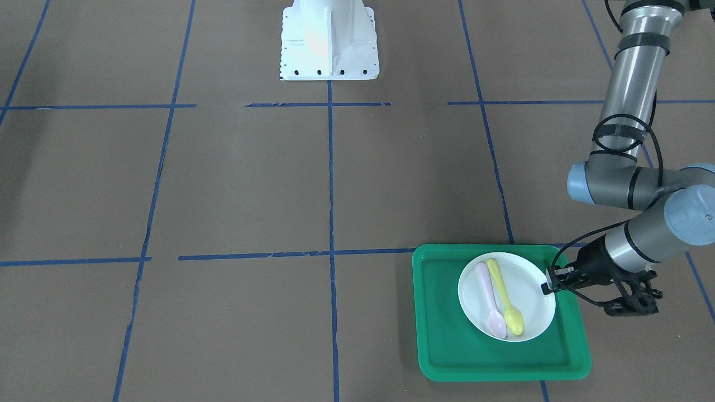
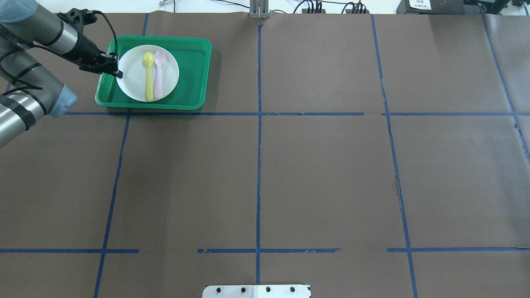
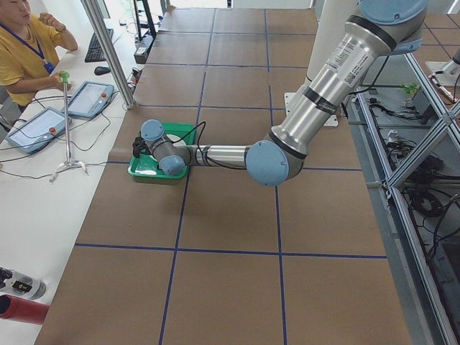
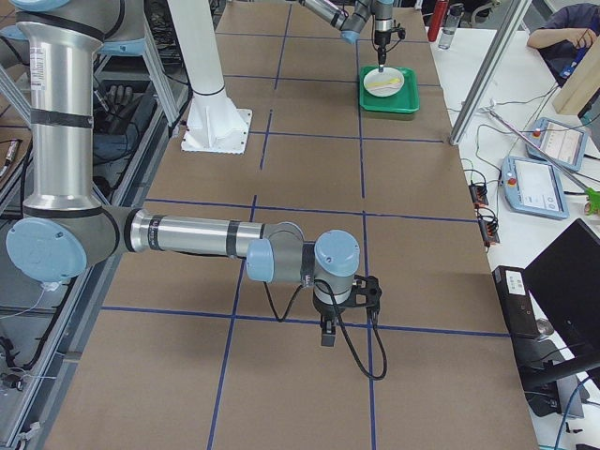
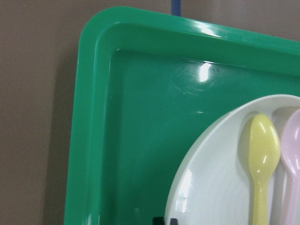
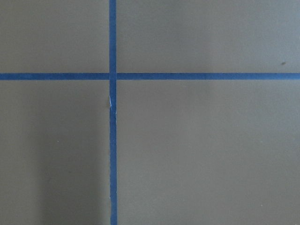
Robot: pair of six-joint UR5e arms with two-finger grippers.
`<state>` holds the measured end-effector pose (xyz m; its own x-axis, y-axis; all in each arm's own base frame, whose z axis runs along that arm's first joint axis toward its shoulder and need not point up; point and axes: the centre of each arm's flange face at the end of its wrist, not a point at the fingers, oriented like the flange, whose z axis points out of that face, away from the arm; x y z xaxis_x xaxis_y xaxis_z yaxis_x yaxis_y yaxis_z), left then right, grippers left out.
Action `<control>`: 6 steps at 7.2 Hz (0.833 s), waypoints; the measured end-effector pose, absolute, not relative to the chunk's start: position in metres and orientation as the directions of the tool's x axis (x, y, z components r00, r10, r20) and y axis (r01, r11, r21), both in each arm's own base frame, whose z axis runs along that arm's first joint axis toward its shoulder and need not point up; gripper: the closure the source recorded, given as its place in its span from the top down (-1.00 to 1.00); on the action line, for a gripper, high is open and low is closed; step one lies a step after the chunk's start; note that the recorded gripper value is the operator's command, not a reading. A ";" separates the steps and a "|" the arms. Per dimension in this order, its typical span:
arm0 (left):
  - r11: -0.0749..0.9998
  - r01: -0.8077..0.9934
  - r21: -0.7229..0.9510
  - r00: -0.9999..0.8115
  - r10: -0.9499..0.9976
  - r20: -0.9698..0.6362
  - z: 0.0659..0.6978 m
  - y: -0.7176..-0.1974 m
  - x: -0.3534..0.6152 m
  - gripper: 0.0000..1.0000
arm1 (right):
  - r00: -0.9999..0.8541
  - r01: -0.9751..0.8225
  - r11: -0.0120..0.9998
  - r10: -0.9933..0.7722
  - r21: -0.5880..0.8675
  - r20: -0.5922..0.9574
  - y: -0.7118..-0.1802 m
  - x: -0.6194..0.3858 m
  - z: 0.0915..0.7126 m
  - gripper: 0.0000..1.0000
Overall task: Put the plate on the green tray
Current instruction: 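Lower the plate into the green tray with the left gripper and release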
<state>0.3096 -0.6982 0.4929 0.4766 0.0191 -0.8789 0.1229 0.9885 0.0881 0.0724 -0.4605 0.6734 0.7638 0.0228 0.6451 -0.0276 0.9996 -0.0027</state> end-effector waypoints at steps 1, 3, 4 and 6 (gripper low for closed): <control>0.986 0.130 0.107 0.477 0.032 -0.878 0.490 -0.699 0.313 -1.00 | 0.764 -0.028 1.000 0.023 -0.003 0.645 -0.461 0.072 0.673 1.00; 0.982 0.138 0.133 0.477 0.051 -0.877 0.489 -0.698 0.317 -0.62 | 0.764 -0.028 1.000 0.023 -0.003 0.645 -0.461 0.072 0.673 1.00; 0.981 0.139 0.137 0.476 0.055 -0.878 0.489 -0.698 0.318 0.98 | 0.764 -0.027 1.000 0.023 -0.003 0.645 -0.461 0.072 0.673 1.00; 0.975 0.152 0.160 0.476 0.070 -0.877 0.490 -0.697 0.317 1.00 | 0.764 -0.027 1.000 0.023 -0.003 0.645 -0.461 0.072 0.673 1.00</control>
<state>0.3170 -0.6973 0.4897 0.4761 0.0697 -0.8766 0.1516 0.9754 0.1599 0.0724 -0.4605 0.6735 0.7638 0.0227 0.6451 -0.0275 0.9996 -0.0027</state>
